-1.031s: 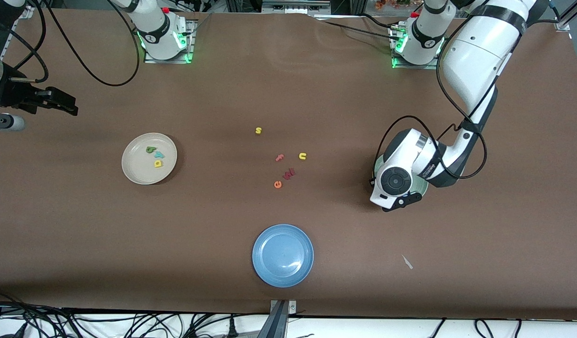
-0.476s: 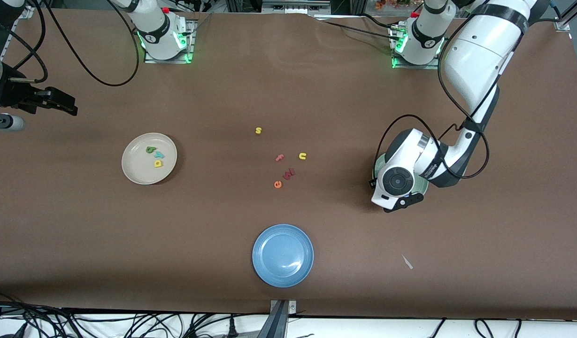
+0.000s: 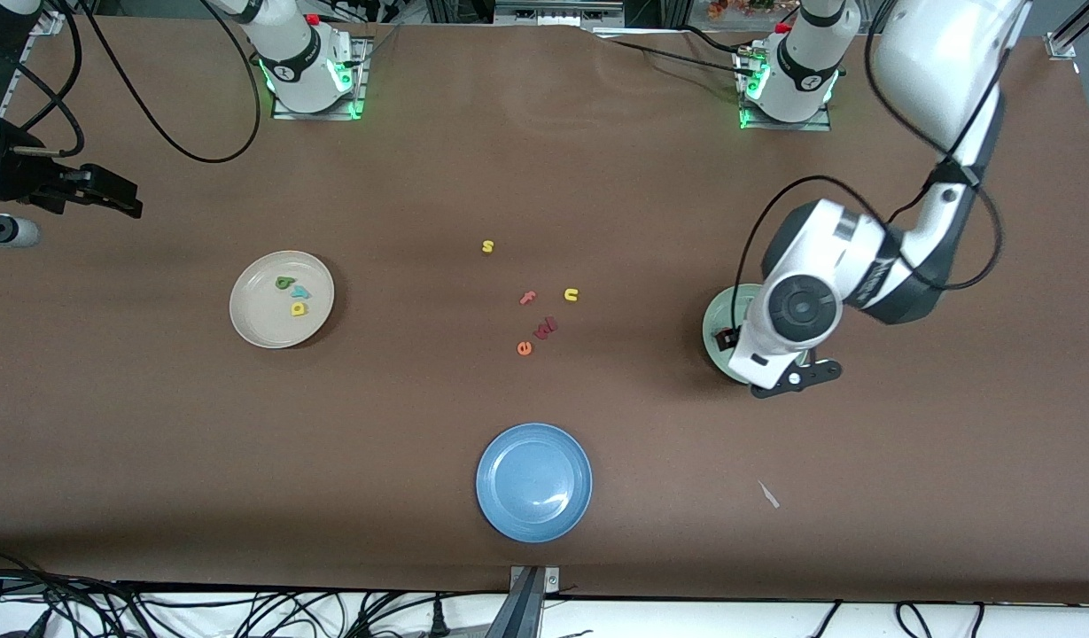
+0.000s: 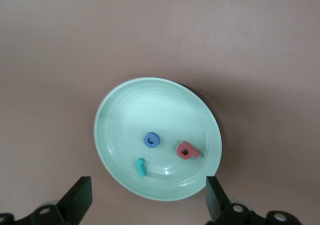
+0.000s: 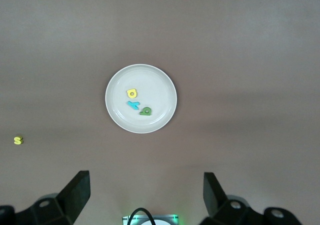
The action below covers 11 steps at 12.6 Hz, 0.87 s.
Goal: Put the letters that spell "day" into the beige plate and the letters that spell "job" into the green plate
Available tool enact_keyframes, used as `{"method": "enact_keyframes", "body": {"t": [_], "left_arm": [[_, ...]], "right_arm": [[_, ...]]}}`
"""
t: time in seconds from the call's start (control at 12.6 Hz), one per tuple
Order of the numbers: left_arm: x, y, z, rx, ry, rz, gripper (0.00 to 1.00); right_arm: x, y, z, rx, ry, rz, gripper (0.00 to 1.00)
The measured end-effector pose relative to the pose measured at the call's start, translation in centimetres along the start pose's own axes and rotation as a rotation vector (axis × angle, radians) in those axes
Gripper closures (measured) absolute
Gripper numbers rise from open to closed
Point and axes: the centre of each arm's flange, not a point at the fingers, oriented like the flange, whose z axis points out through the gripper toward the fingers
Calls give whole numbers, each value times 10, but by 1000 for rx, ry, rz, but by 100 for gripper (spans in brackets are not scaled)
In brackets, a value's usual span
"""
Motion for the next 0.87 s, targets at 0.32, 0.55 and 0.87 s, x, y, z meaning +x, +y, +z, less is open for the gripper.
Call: {"method": "enact_keyframes", "body": {"t": [0.32, 0.55, 0.87], "left_arm": [[-13, -33, -70, -46, 72, 173, 0], [-30, -46, -126, -87, 52, 183, 0], [-31, -70, -165, -128, 72, 254, 0]], "right_arm": [[0, 2, 1, 1, 0, 3, 0], [1, 4, 0, 1, 12, 7, 0], [3, 3, -2, 2, 33, 6, 0]]}}
